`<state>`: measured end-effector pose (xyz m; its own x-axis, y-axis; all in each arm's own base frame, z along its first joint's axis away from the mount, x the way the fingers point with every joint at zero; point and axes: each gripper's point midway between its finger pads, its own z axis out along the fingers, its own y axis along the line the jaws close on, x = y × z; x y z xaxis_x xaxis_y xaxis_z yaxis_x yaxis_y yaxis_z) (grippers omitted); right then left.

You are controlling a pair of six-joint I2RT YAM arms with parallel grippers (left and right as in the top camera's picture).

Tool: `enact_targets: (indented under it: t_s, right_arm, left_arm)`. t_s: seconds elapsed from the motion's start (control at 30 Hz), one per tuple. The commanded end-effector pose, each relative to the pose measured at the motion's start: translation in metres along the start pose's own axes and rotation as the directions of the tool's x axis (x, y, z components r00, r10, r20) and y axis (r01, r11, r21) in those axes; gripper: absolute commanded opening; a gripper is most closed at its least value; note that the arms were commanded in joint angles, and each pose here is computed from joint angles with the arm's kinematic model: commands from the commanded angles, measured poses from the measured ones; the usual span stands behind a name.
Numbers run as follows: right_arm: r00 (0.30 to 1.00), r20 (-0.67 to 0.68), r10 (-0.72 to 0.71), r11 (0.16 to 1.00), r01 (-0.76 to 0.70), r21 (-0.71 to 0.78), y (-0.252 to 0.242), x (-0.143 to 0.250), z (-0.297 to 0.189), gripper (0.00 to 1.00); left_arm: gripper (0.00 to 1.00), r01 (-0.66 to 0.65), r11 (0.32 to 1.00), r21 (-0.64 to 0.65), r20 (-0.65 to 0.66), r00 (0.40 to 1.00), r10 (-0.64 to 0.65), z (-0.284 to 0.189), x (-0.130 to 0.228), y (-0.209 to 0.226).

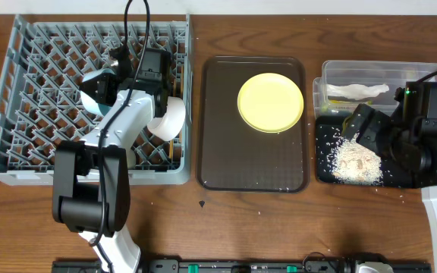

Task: Sort waste into correct bins and load items into the dishwasher
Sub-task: 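Set the light-blue bowl upright in the rack and release it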

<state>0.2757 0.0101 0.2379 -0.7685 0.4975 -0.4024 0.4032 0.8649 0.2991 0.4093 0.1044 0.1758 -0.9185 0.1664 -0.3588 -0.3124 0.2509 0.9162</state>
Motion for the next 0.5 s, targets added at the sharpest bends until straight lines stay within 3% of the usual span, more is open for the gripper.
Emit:
enact_targets:
  t_s: [0.0,0.23,0.33,0.47]
  right_arm:
    - [1.000,0.013,0.000,1.000,0.000,-0.002,-0.001,-0.004,-0.003,0.99]
    - [1.000,0.013,0.000,1.000,0.000,-0.002,-0.001,-0.004,-0.003,0.99]
    - [1.000,0.013,0.000,1.000,0.000,-0.002,-0.001,-0.004,-0.003,0.99]
    - [1.000,0.013,0.000,1.000,0.000,-0.001,-0.001,-0.004,-0.003,0.99]
  left_arm:
    - [0.08,-0.010,0.999,0.033,0.018,1.000,0.009,-0.006,-0.003,-0.009]
    - [0.14,-0.031,0.997,0.073,0.059,0.998,0.027,-0.023,-0.007,-0.021]
    - [0.29,-0.047,0.996,0.077,0.069,0.997,0.042,-0.028,-0.008,-0.023]
    - [0.36,-0.065,0.994,0.082,0.082,0.995,0.059,-0.036,-0.007,-0.024]
